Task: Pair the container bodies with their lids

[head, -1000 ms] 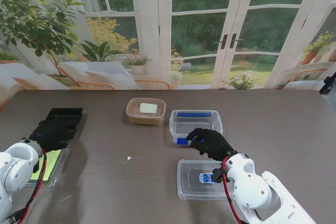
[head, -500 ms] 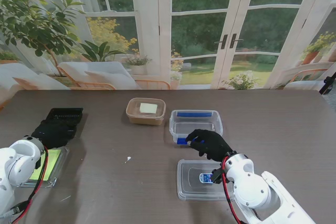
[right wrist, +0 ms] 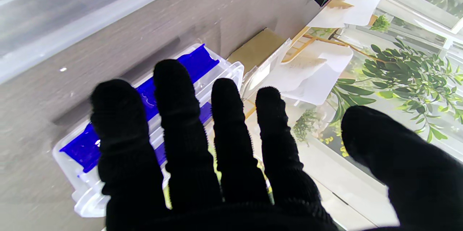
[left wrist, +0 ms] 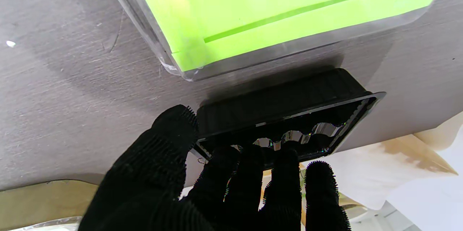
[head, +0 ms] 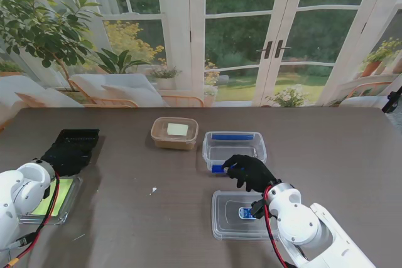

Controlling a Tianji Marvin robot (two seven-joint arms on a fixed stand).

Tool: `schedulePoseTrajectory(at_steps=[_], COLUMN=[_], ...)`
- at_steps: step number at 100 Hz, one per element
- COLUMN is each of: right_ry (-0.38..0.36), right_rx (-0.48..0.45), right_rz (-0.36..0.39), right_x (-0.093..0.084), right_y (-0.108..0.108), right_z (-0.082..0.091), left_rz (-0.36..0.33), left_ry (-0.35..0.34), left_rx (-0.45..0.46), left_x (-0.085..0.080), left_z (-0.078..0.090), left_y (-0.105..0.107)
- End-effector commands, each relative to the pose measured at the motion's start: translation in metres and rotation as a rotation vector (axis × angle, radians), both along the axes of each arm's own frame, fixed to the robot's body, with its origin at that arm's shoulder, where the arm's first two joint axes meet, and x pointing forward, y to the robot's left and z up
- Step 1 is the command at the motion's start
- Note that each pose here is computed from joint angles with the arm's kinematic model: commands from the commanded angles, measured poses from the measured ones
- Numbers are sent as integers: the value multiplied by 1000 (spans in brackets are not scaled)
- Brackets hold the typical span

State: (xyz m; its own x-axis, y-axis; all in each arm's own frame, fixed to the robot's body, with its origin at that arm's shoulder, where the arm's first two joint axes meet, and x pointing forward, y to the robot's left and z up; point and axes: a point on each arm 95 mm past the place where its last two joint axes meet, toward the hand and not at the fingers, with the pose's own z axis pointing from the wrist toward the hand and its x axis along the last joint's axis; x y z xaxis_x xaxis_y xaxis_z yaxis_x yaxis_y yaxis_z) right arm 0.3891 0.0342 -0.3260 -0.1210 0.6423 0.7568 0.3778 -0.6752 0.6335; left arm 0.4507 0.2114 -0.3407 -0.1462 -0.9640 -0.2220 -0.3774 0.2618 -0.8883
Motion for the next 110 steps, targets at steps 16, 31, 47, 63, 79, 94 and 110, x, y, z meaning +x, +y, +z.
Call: schedulePoseTrajectory(at_steps=[16, 31, 47, 63, 79, 94, 110], right_ry=[27, 34, 48, 64, 79, 93, 103], right_rx=[12, 15, 21, 32, 37, 45, 50], right_rz=[7, 12, 9, 7, 9, 6, 4], right_x=[-1, -3, -3, -4, -3, -3, -3], right_y=[3, 2, 2, 3, 4, 4, 3], right_z=[-3, -3, -2, -3, -4, -5, -4], left_rz=[10, 15, 14, 5, -12, -24, -39], left_ry=[23, 26, 33, 8, -26, -48, -72], left_rx=[40, 51, 52, 47, 40, 39, 42], left_x=[2, 4, 7, 8, 11, 15, 19], left_z=[-3, -6, -11, -18, -20, -21, -24], left_y=[4, 6, 9, 12, 12, 13, 14])
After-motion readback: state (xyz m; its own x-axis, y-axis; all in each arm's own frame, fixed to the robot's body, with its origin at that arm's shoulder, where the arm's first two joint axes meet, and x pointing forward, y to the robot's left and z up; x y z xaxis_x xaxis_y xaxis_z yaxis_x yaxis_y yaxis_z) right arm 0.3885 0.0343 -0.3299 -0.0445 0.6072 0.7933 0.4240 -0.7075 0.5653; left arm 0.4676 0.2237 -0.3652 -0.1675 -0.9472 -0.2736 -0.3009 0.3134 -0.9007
